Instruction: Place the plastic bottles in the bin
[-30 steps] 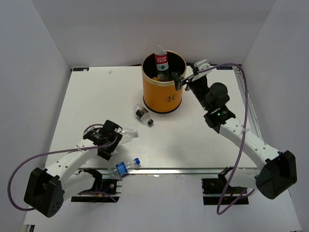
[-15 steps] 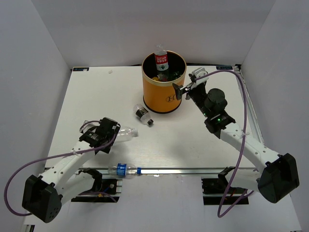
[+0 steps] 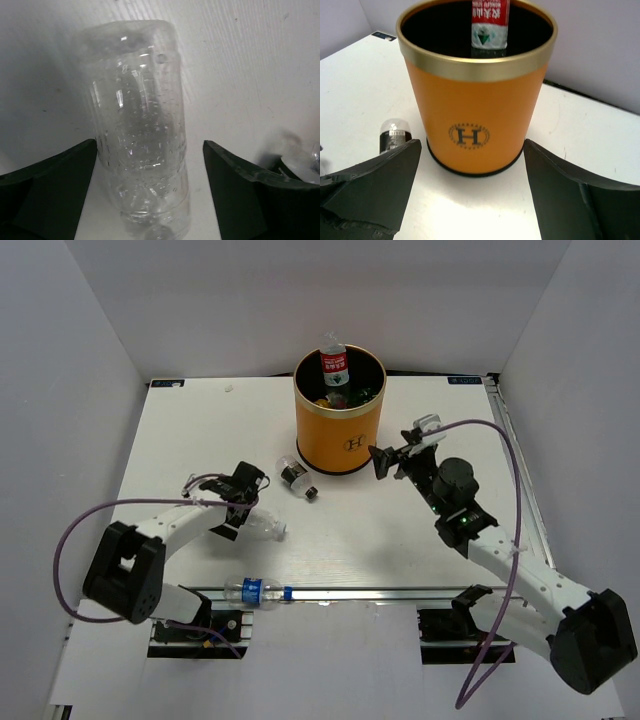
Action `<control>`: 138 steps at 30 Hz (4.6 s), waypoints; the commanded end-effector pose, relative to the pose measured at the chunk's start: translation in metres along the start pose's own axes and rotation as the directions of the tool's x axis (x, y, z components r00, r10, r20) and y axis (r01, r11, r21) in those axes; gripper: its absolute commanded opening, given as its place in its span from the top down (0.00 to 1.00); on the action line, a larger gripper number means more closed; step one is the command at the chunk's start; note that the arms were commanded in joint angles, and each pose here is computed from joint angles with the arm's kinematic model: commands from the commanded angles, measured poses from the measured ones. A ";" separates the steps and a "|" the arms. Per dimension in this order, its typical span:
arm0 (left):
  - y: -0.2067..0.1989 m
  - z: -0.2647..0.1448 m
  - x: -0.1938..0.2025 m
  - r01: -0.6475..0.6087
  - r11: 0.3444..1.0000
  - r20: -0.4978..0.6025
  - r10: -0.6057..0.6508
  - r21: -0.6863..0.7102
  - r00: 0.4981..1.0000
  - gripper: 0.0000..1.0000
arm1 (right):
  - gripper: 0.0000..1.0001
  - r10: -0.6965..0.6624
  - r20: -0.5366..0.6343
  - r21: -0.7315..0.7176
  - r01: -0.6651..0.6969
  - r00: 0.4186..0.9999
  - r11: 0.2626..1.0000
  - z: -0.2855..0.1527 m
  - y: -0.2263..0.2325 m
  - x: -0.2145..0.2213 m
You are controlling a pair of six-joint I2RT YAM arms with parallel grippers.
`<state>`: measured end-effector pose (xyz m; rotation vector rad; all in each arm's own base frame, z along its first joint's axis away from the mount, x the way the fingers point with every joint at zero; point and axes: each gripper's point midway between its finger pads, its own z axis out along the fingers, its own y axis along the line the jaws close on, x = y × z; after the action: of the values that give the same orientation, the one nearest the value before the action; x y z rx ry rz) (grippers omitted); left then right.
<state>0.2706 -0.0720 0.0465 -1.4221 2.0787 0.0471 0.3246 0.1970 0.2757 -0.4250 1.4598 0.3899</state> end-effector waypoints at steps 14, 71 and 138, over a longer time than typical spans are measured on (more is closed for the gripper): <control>-0.203 -0.182 -0.134 -0.033 0.755 0.204 -0.134 0.655 0.970 0.78 | 0.11 0.147 0.140 0.419 -0.194 0.979 0.887 -0.107 -0.075 0.005; -0.092 -0.109 -0.144 -0.311 0.817 0.333 0.157 0.485 0.930 0.02 | 0.11 -0.610 0.021 -1.000 0.022 0.792 -0.005 -0.107 0.413 0.188; -0.165 -0.048 0.038 -0.208 0.617 -0.195 0.520 0.759 0.832 0.02 | 0.11 0.085 0.265 0.434 -0.198 0.960 0.879 -0.086 -0.078 -0.045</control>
<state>0.3625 -0.1622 0.0962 -0.5703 2.3346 -0.7489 0.2978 0.1303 0.3263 -0.1743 1.3001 0.2035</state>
